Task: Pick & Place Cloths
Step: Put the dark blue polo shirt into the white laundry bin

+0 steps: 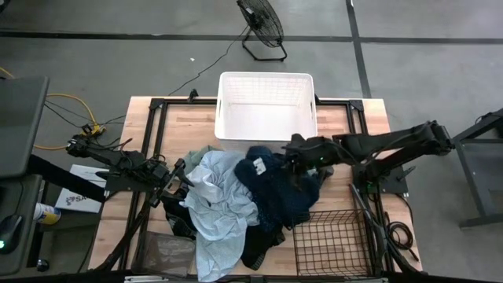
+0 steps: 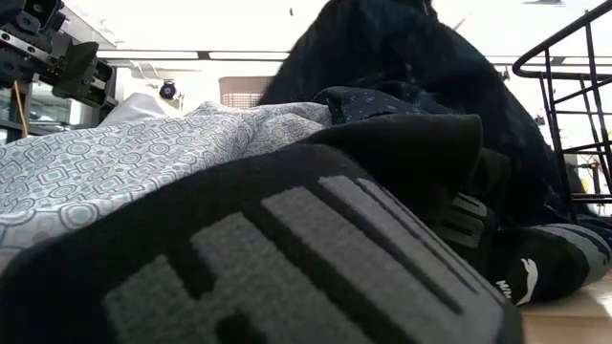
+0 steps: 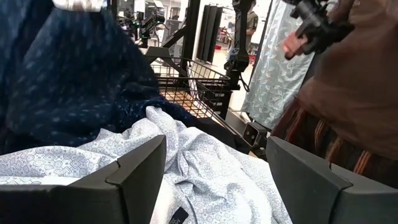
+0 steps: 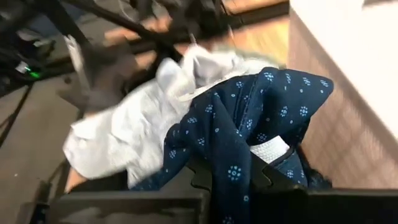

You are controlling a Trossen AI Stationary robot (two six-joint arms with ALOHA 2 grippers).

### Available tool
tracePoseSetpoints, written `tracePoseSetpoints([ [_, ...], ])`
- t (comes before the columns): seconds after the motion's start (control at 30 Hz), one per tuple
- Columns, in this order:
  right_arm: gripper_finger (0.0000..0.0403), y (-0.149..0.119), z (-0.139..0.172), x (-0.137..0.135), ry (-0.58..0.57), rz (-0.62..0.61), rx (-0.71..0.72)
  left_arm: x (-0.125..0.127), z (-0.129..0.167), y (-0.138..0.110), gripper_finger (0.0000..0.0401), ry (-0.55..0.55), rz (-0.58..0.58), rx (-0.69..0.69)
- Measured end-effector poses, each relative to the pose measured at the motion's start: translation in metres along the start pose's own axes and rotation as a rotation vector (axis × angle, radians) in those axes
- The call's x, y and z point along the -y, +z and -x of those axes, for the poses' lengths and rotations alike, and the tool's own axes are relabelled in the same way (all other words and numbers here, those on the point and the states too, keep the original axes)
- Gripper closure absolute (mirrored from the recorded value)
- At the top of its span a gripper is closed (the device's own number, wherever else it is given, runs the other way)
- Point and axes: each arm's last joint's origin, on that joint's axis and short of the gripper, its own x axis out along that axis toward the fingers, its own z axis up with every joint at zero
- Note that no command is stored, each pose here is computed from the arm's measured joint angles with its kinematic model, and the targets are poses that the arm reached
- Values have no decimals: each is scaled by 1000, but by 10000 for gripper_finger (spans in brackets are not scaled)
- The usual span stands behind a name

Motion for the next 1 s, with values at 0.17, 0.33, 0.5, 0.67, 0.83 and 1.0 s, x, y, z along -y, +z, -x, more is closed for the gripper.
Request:
tracePoseSetpoints([
  [0.17,386,34,19,-10,55,99,107,0,0,0,128,0,0,0],
  [0.33,386,67,42,-12,72,207,220,0,0,0,128,0,0,0],
  [0.5,386,94,64,-10,66,315,325,0,0,0,128,0,0,0],
  [0.67,386,120,90,-8,68,425,447,0,0,0,128,0,0,0],
  [0.83,386,144,116,-4,20,528,587,0,0,0,128,0,0,0],
  [1.0,386,164,139,2,-60,592,761,0,0,0,128,0,0,0],
])
